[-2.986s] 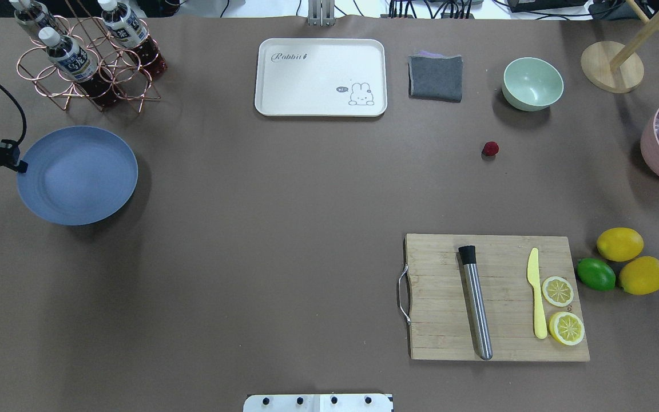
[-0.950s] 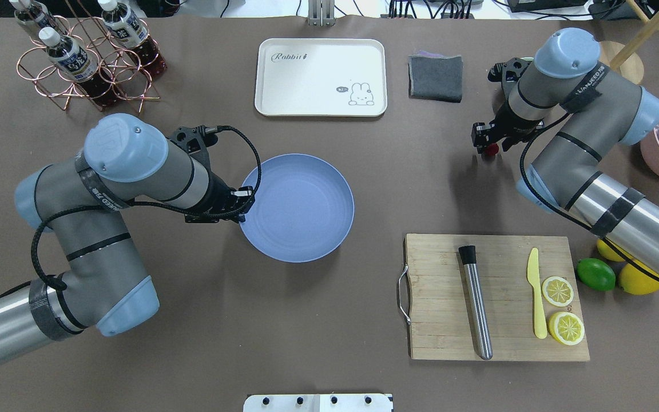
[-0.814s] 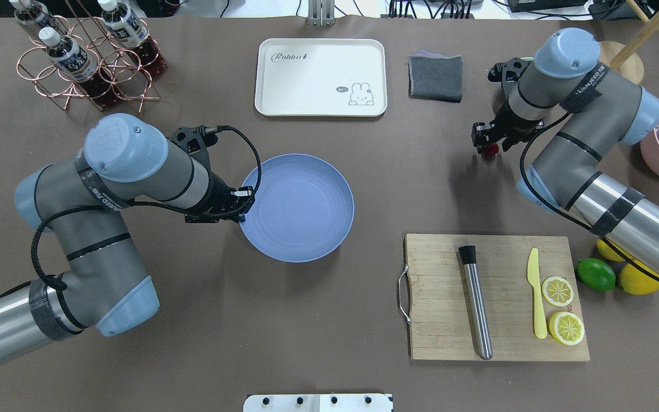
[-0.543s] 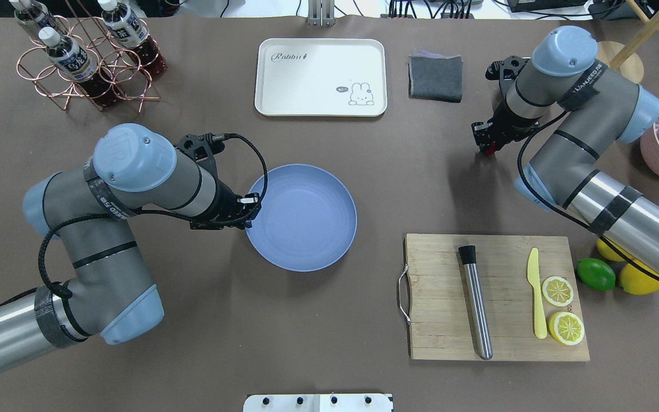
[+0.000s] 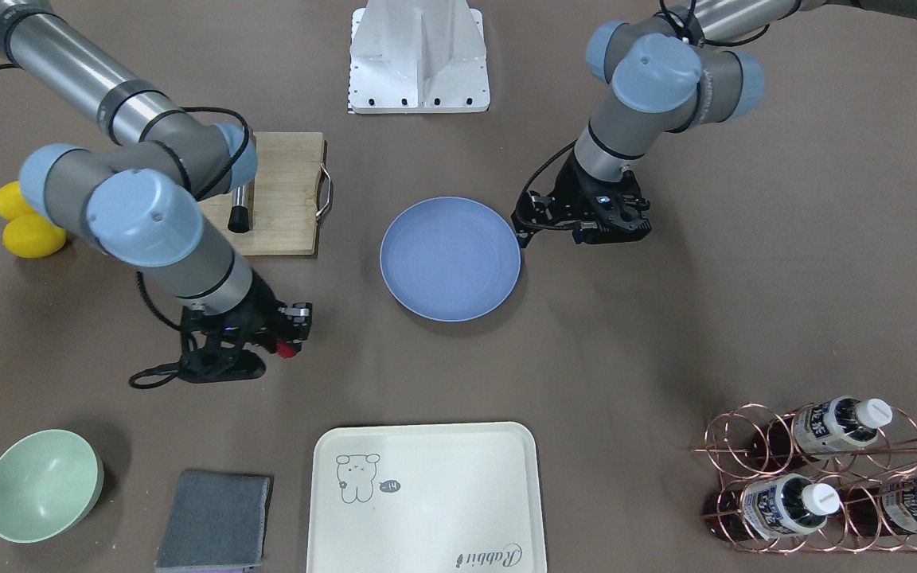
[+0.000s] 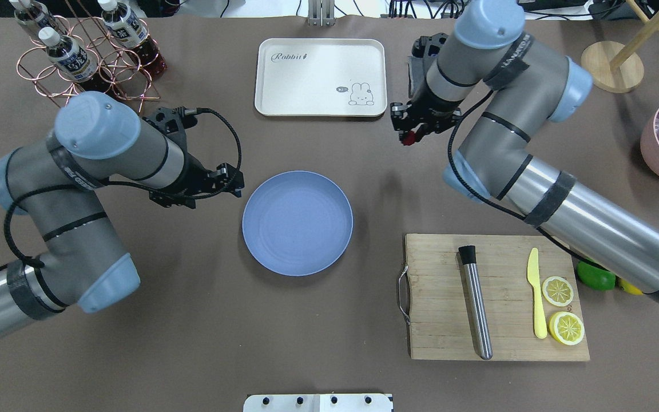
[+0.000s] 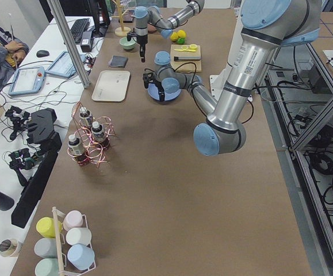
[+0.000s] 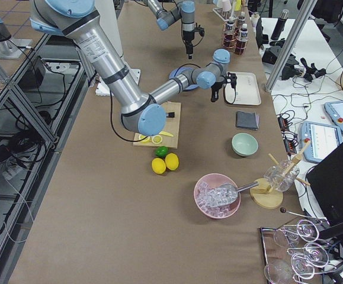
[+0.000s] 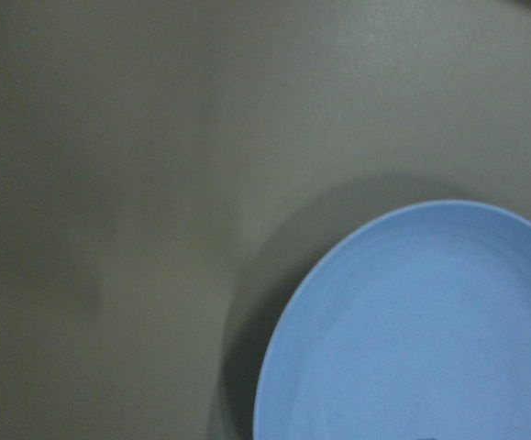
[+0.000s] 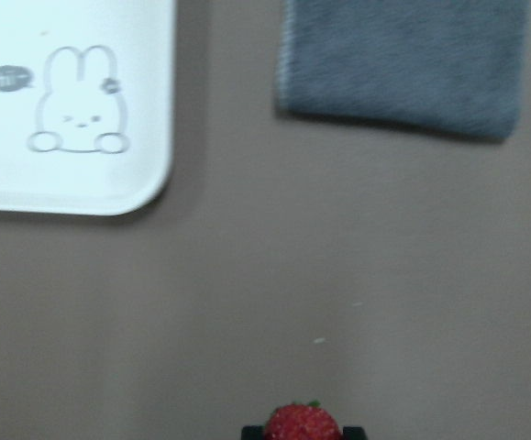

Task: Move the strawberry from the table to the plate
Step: 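Carry the strawberry over the blue plate with the right gripper and release it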

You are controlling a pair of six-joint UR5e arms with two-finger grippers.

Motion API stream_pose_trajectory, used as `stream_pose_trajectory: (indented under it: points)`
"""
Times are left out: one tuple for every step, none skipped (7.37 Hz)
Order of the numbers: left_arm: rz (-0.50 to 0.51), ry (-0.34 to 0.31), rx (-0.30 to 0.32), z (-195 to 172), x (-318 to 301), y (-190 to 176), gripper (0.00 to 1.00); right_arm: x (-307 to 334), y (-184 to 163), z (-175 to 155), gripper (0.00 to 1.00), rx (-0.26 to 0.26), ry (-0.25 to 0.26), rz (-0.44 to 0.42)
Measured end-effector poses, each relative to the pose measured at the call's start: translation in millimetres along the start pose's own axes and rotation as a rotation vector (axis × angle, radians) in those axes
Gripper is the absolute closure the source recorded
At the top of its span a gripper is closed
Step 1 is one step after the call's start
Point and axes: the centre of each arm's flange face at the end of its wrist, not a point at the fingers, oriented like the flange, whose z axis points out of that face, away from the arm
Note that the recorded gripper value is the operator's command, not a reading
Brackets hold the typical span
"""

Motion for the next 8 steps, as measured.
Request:
stream_pose_trajectory:
  points:
    - [0.05,-0.031,0.014,-6,-31,-27,0.03,-46,28,8,1.0,0.002,-0.02,0.041]
    - [0.09,-0.061,0.022,-8,-59,-52,0.03,-82,60,20,1.0,-0.001,-0.032,0.068]
    - [0.109,-0.083,0.023,-9,-81,-70,0.03,-109,91,34,1.0,-0.005,-0.039,0.073]
    - [0.113,-0.095,0.023,-9,-94,-79,0.03,-130,122,51,1.0,-0.005,-0.037,0.062]
    - [0.113,-0.102,0.023,-9,-100,-82,0.03,-142,144,63,1.0,0.0,-0.032,0.052]
    - [0.112,-0.106,0.022,-9,-105,-82,0.03,-148,155,69,0.76,0.003,-0.027,0.045]
    - [0.109,-0.111,0.02,-8,-110,-82,0.03,-150,160,74,0.02,0.003,-0.023,0.042]
    - [0.108,-0.113,0.019,-8,-112,-81,0.03,-150,161,76,0.0,0.004,-0.02,0.041]
